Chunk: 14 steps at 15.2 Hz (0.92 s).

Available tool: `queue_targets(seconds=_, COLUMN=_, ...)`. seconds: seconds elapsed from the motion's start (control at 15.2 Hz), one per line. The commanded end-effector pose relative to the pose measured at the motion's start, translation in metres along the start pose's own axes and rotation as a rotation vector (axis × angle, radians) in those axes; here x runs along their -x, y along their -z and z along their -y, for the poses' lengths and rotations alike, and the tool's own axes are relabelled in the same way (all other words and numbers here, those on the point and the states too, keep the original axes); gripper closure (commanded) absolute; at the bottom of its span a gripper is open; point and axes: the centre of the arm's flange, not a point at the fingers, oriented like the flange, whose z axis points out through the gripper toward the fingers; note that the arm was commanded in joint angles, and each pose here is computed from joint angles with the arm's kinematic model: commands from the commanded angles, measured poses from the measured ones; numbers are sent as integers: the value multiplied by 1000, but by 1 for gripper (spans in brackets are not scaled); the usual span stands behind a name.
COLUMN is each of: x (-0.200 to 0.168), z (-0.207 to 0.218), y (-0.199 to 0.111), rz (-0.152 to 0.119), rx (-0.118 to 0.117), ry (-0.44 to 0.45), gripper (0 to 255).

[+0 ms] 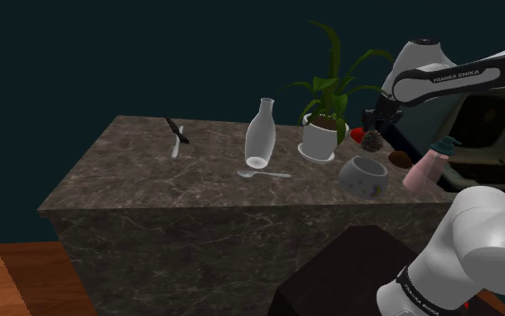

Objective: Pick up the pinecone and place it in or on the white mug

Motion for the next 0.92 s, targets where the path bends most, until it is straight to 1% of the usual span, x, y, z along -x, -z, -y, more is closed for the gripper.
queue_targets(seconds=0.0, x=-3, z=-1, y=11, rz=0, rx=0, ry=0, gripper=255)
queue_targets(seconds=0.86, x=-24, z=-10, y=76, rz=0, rx=0, ry=0, gripper=255)
